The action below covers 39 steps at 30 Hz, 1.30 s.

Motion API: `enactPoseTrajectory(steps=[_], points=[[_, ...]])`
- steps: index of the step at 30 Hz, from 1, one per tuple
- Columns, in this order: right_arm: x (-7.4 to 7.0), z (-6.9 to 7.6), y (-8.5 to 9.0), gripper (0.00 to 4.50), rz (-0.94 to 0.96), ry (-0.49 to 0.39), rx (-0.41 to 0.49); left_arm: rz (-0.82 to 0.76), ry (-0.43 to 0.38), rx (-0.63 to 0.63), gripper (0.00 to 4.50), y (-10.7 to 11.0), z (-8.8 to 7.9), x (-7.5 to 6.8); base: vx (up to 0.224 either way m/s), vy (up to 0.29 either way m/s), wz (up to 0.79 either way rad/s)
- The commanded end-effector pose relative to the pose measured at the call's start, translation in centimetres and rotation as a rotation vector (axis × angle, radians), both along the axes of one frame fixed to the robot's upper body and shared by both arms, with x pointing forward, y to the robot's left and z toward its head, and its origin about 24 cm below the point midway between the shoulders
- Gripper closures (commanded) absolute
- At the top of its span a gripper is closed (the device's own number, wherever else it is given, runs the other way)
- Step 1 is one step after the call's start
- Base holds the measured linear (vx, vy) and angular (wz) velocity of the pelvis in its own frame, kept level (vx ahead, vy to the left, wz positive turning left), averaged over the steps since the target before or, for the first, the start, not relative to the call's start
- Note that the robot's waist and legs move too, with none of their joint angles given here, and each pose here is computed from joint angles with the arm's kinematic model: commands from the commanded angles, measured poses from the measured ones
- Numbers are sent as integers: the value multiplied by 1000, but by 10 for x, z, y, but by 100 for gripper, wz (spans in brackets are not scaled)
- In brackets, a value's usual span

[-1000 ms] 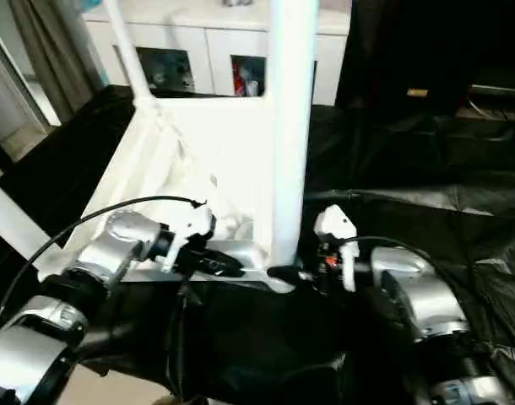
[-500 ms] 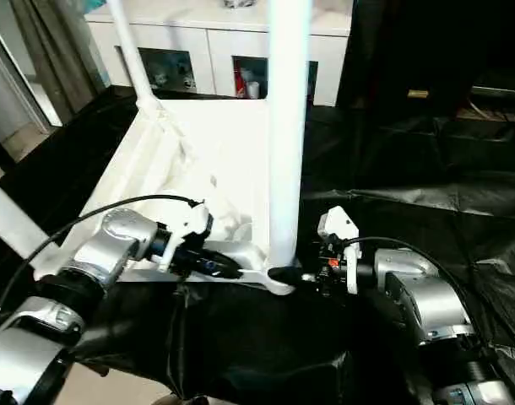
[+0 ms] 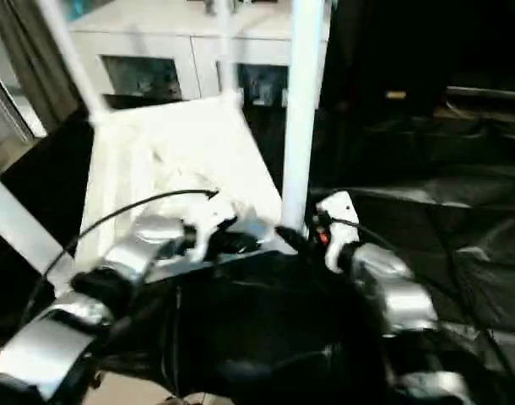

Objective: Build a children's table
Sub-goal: Rotate leg to tighten

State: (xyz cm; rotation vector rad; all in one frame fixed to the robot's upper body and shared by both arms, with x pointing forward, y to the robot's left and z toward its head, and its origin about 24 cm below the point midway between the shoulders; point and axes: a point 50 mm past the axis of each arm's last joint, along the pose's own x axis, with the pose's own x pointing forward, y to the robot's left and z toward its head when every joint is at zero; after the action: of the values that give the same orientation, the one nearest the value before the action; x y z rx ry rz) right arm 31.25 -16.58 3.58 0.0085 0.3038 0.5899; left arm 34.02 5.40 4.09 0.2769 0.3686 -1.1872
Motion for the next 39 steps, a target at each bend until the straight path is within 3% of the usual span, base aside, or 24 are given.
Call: enactPoseTrajectory(steps=[1, 5, 6, 14, 15, 16, 20, 21, 23, 31, 34, 38, 39], points=[[-10, -26, 36, 200, 84, 108, -32, -44, -72, -64, 450, -38, 21, 1, 0, 0, 0], [-6, -24, 47, 200, 70, 51, -46, -37, -89, -62, 450, -48, 22, 1, 0, 0, 0], [-6, -23, 47, 165, 77, 44, -46, -40, -90, -62, 450, -48, 22, 0, 0, 0, 0], [-12, -10, 34, 99, 193, -14, -22, -108, -85, -53, 450, -37, 18, -2, 0, 0, 0], [-20, -3, 14, 99, 260, -28, -32, -140, -82, -53, 450, -31, 17, -3, 0, 0, 0], [-22, -2, 11, 99, 272, -30, -36, -146, -81, -54, 450, -29, 17, -3, 0, 0, 0], [-39, 11, -41, 99, 331, 5, -71, -206, -66, -40, 450, -17, 15, -4, 0, 0, 0], [-40, 12, -44, 99, 331, 7, -72, -210, -65, -40, 450, -16, 15, -4, 0, 0, 0], [-44, 22, -68, 99, 312, 14, -85, -256, -56, -46, 450, -11, 16, -6, 0, 0, 0], [-53, 45, -113, 99, 184, -3, -82, -465, -11, -40, 450, -4, 14, -20, 0, 0, 0], [-57, 47, -118, 99, 165, -2, -75, -498, -8, -41, 450, -3, 15, -22, 0, 0, 0], [-66, 44, -103, 99, 257, 25, -38, -513, -10, -49, 450, -3, 14, -25, 0, 0, 0], [-72, 38, -92, 99, 317, 53, -40, -511, -7, -45, 450, -1, 11, -27, 0, 0, 0]])
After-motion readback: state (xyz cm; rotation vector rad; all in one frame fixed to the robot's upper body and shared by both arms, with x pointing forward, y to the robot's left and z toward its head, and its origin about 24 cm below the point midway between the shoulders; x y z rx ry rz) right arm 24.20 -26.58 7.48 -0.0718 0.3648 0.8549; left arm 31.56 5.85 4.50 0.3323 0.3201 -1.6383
